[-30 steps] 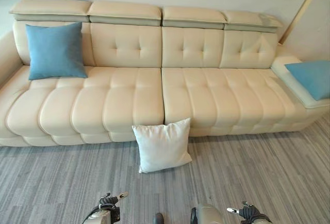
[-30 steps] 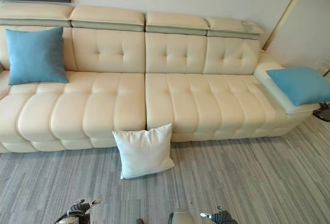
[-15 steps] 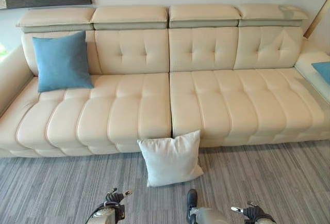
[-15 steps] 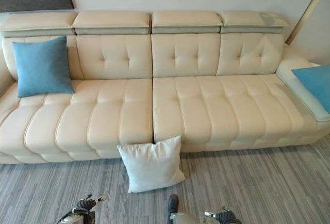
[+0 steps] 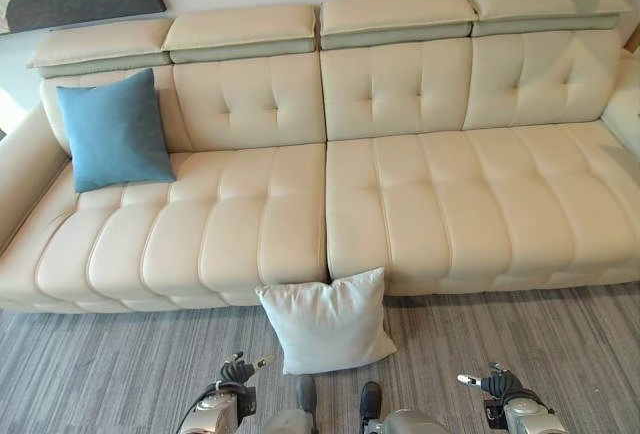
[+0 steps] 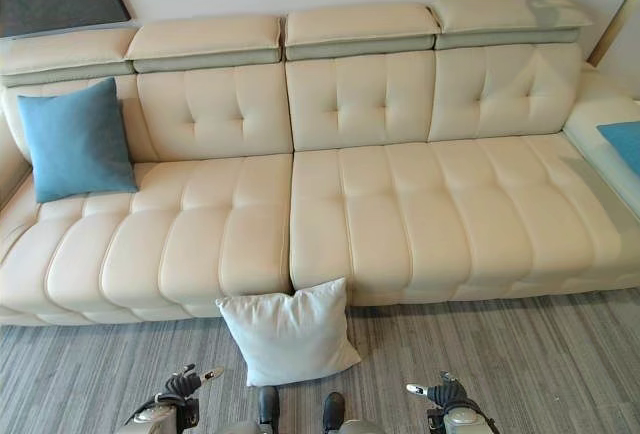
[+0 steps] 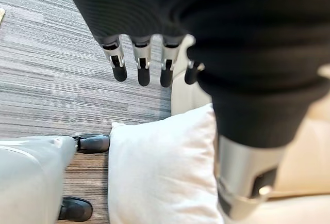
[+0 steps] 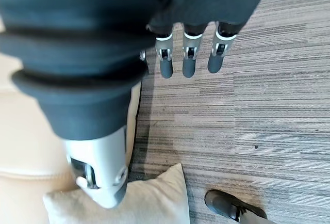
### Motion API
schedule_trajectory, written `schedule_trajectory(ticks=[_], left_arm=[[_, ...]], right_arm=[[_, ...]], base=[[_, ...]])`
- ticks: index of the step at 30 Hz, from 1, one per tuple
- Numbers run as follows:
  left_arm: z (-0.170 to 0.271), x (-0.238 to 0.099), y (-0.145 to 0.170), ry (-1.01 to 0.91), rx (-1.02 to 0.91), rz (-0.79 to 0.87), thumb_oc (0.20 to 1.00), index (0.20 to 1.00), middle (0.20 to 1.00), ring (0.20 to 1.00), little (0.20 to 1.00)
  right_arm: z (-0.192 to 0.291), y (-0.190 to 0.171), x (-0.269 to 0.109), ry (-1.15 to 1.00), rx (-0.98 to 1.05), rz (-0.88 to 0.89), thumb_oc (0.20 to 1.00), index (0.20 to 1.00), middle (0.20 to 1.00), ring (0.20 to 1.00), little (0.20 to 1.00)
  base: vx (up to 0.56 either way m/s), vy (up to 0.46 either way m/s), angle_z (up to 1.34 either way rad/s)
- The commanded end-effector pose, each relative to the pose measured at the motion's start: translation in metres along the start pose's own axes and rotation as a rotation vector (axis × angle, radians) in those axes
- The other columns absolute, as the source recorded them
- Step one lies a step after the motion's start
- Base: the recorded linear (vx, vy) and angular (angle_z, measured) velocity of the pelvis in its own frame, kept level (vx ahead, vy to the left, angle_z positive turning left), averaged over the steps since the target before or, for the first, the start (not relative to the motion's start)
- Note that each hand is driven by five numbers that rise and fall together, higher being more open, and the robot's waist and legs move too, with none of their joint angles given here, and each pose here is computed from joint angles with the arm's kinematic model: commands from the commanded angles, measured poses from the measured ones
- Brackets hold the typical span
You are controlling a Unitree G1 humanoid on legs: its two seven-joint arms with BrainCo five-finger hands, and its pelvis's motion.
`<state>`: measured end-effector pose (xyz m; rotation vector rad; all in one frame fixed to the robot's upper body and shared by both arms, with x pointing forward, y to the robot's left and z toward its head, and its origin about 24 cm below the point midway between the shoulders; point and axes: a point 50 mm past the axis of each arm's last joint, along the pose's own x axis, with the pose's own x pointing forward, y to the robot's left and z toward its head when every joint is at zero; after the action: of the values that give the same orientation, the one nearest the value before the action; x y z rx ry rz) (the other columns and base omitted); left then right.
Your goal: Pick up all the scattered cushions and arrange them neatly on the sofa.
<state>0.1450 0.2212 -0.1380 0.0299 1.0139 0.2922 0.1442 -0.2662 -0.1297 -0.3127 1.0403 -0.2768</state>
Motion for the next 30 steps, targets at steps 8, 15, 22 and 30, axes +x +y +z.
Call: schedule_trajectory(ticks=[8, 15, 22, 30], left_arm=[[0.003, 0.003, 0.017, 0.001, 0.08, 0.06, 1.0, 1.0, 1.0, 1.0, 1.0], [0.012, 0.008, 0.037, 0.004, 0.058, 0.141, 1.0, 1.0, 1.0, 1.0, 1.0], [0.045, 0.013, 0.05, -0.048, 0.014, 0.2, 1.0, 1.0, 1.0, 1.0, 1.0], [0.13, 0.01, 0.055, -0.26, -0.061, 0.271, 1.0, 1.0, 1.0, 1.0, 1.0]], right_arm=[[0.01, 0.009, 0.001, -0.033, -0.053, 0.02, 1.0, 1.0, 1.0, 1.0, 1.0], [0.004, 0.006, 0.003, 0.014, -0.112, -0.018, 1.0, 1.0, 1.0, 1.0, 1.0], [0.055, -0.021, 0.011, -0.093, -0.112, -0.111, 1.0, 1.0, 1.0, 1.0, 1.0], [0.152, -0.033, 0.002, -0.34, 0.025, -0.176, 1.0, 1.0, 1.0, 1.0, 1.0]], base=[[0.07, 0.249, -0.16], [0.02, 0.02, -0.22], [0.07, -0.1, 0.09], [-0.09, -0.023, 0.18]])
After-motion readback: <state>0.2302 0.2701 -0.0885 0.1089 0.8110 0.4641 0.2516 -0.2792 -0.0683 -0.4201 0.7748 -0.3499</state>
